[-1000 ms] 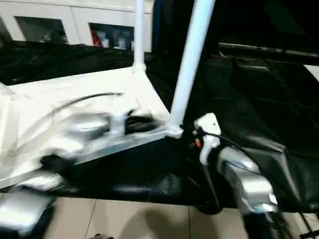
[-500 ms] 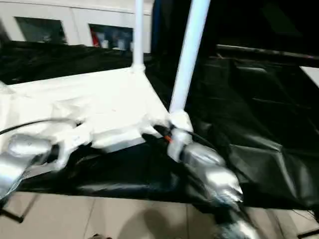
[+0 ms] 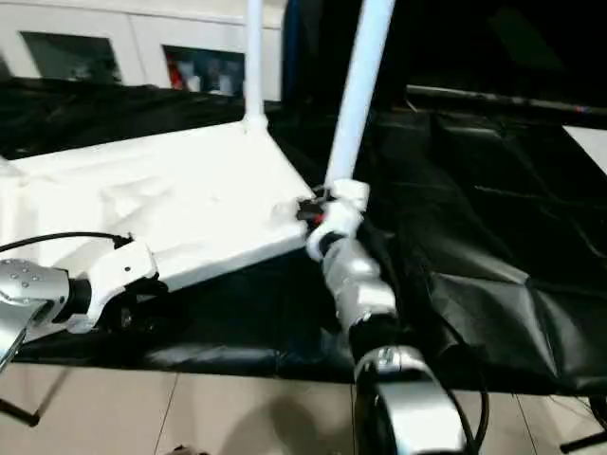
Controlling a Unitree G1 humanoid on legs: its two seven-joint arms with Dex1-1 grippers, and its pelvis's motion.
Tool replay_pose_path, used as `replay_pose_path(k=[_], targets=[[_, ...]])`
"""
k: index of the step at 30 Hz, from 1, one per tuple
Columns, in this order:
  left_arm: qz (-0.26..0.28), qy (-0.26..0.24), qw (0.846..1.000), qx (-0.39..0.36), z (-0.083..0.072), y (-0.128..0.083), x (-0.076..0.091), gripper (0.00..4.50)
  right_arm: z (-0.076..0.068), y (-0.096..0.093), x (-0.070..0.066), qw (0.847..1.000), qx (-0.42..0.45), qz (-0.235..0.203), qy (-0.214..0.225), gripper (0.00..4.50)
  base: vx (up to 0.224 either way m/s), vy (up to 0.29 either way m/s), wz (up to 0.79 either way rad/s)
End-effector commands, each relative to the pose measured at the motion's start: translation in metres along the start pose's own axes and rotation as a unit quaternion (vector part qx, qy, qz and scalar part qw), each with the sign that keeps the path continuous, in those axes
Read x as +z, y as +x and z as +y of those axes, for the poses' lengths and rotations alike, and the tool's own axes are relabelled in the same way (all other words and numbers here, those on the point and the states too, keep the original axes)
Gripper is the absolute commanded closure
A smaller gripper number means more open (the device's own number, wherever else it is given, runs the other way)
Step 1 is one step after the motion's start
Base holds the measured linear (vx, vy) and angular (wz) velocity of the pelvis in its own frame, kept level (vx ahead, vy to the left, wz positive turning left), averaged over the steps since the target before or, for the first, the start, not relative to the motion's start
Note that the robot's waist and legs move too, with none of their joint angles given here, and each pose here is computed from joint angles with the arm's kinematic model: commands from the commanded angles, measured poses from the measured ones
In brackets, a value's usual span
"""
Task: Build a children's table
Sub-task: Rotate leg to tighten
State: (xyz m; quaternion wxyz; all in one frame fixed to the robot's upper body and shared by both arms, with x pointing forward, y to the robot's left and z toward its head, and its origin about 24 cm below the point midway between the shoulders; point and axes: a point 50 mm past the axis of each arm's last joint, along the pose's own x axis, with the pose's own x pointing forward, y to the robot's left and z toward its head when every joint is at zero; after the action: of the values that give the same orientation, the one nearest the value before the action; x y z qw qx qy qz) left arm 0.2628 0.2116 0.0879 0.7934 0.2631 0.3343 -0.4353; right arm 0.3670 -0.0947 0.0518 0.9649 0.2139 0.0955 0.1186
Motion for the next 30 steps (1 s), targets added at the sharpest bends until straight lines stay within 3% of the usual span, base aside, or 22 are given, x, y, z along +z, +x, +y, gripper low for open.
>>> replay_pose_path(k=[1, 7, 9, 10, 14, 22, 25, 26, 27, 28, 30], targets=[[0.018, -0.003, 1.0, 0.014, 0.002, -0.003, -0.005, 0.66, -0.022, -0.002, 0.011, 0.998, -0.058, -0.026, 0.019, 3.97, 0.0, 0.0, 0.0], [0.023, -0.005, 1.0, 0.016, 0.0, 0.0, -0.007, 0.15, -0.058, -0.008, 0.029, 0.984, -0.158, -0.067, 0.047, 4.5, 0.0, 0.0, 0.0], [0.025, -0.005, 1.0, 0.019, 0.001, 0.001, -0.008, 0.11, -0.062, -0.009, 0.032, 0.983, -0.163, -0.072, 0.045, 4.5, 0.0, 0.0, 0.0], [0.029, -0.005, 0.999, 0.028, 0.003, 0.002, -0.01, 0.09, -0.074, -0.012, 0.042, 0.979, -0.179, -0.086, 0.041, 4.5, 0.0, 0.0, 0.0], [0.025, -0.004, 0.999, 0.038, 0.005, 0.003, -0.01, 0.04, -0.091, -0.018, 0.056, 0.974, -0.197, -0.105, 0.031, 4.5, 0.0, 0.0, 0.0], [-0.035, -0.001, 0.998, 0.043, 0.003, 0.001, -0.006, 0.04, -0.123, -0.035, 0.082, 0.966, -0.225, -0.125, -0.009, 4.5, 0.0, 0.0, 0.0], [-0.045, -0.002, 0.998, 0.048, 0.003, -0.001, -0.009, 0.04, -0.125, -0.036, 0.083, 0.968, -0.219, -0.121, -0.007, 4.5, 0.0, 0.0, 0.0], [-0.069, -0.031, 0.995, 0.065, 0.0, -0.01, -0.02, 0.04, -0.123, -0.034, 0.079, 0.978, -0.182, -0.099, -0.021, 4.5, 0.0, 0.0, 0.0], [-0.07, -0.032, 0.995, 0.066, 0.0, -0.011, -0.021, 0.04, -0.122, -0.034, 0.079, 0.979, -0.18, -0.098, -0.022, 4.5, 0.0, 0.0, 0.0], [-0.096, -0.068, 0.99, 0.072, -0.004, -0.021, -0.035, 0.04, -0.116, -0.033, 0.072, 0.986, -0.139, -0.082, -0.039, 4.5, 0.0, 0.0, 0.0], [-0.104, -0.078, 0.989, 0.074, -0.006, -0.024, -0.04, 0.04, -0.115, -0.033, 0.07, 0.988, -0.127, -0.078, -0.042, 4.5, 0.0, 0.0, 0.0]])
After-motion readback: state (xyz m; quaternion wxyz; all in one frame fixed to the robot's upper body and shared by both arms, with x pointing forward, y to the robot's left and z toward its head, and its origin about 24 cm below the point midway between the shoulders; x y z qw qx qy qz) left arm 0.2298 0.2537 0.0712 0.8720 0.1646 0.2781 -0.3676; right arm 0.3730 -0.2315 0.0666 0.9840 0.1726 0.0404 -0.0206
